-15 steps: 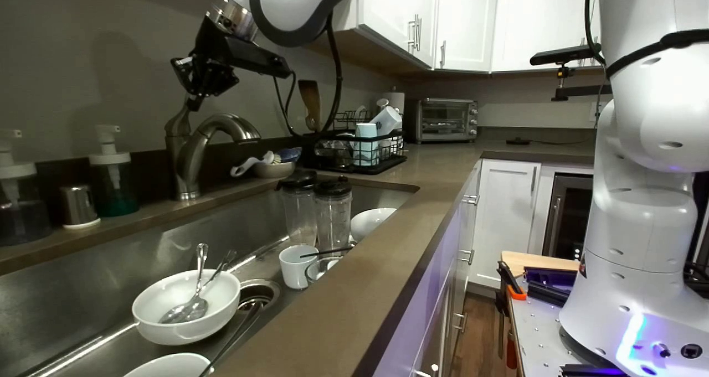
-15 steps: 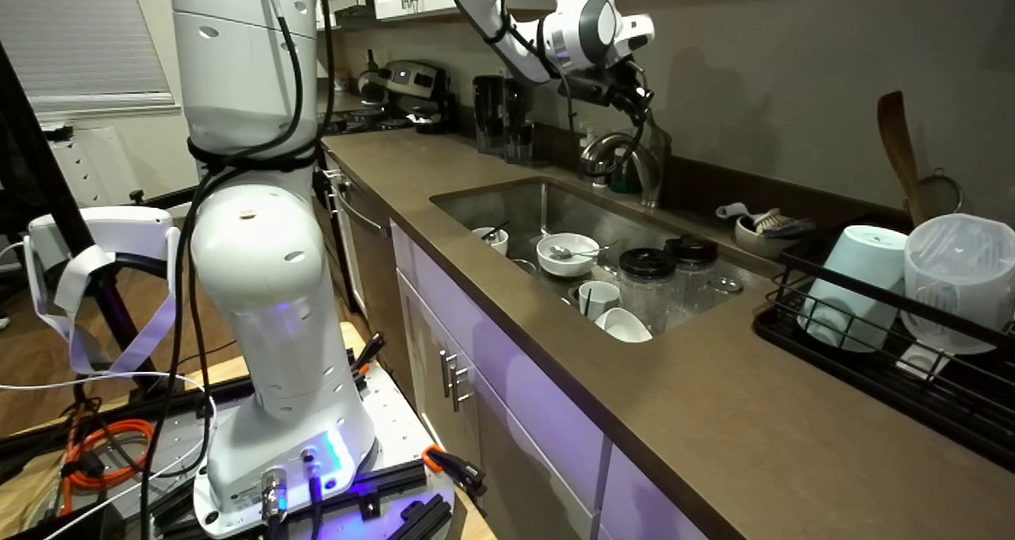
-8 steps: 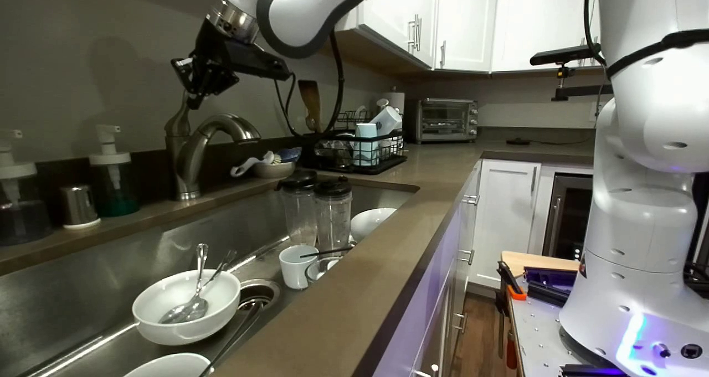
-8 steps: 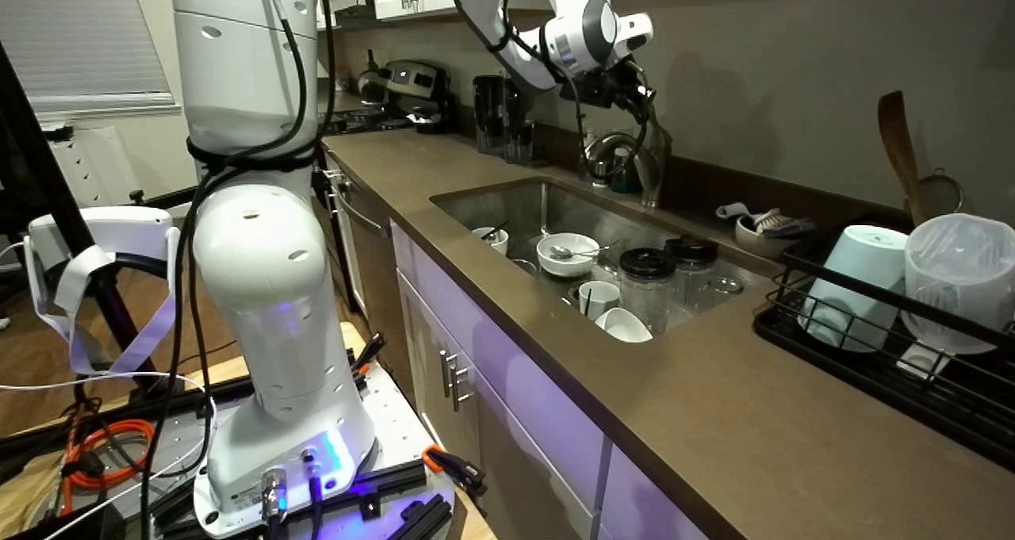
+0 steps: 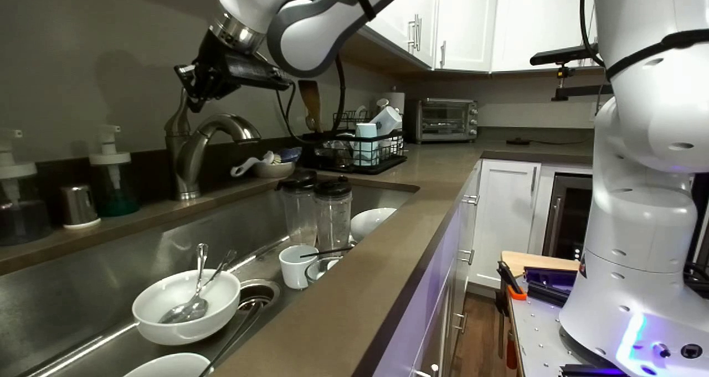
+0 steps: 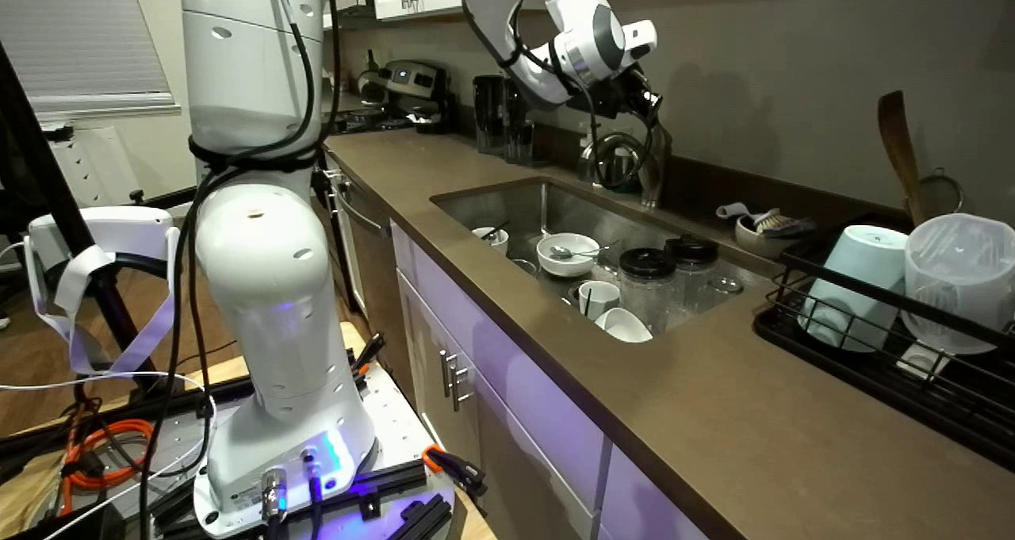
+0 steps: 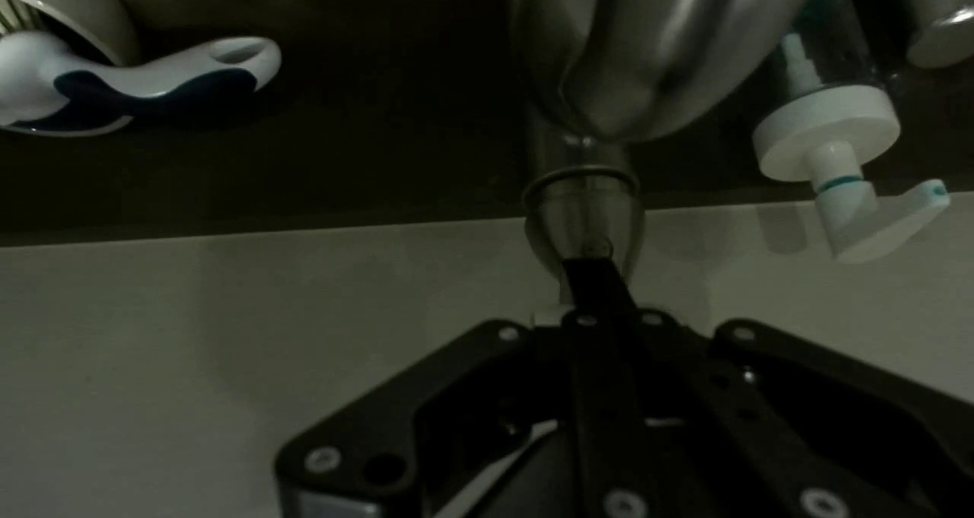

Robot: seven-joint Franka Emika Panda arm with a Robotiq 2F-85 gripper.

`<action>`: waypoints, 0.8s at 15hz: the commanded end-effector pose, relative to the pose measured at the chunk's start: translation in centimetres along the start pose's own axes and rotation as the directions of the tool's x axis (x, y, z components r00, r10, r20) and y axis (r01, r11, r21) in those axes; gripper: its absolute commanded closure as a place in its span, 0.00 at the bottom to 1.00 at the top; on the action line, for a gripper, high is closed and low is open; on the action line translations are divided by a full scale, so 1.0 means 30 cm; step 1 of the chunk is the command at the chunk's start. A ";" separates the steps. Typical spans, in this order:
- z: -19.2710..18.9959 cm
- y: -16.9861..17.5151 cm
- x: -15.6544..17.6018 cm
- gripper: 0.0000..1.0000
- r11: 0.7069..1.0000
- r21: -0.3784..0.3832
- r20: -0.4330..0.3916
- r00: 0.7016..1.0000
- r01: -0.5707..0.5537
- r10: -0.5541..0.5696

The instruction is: Push the faucet handle up

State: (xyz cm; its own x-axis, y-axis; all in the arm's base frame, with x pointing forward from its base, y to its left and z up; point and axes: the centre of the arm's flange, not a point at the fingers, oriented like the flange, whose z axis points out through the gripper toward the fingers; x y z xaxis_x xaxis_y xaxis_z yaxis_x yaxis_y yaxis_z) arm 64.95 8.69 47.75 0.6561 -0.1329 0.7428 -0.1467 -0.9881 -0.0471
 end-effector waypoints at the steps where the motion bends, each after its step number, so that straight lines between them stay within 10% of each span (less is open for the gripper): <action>1: 0.001 0.022 0.048 0.99 1.000 0.003 -0.055 0.998 -0.030 0.030; 12: -0.035 0.003 0.077 0.99 0.998 -0.055 -0.009 1.000 -0.010 0.010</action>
State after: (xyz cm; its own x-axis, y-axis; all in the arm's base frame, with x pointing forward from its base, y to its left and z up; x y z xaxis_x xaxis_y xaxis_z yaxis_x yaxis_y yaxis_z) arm 65.64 7.85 49.77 0.6299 -0.1477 0.7625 -0.1728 -0.9838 -0.0478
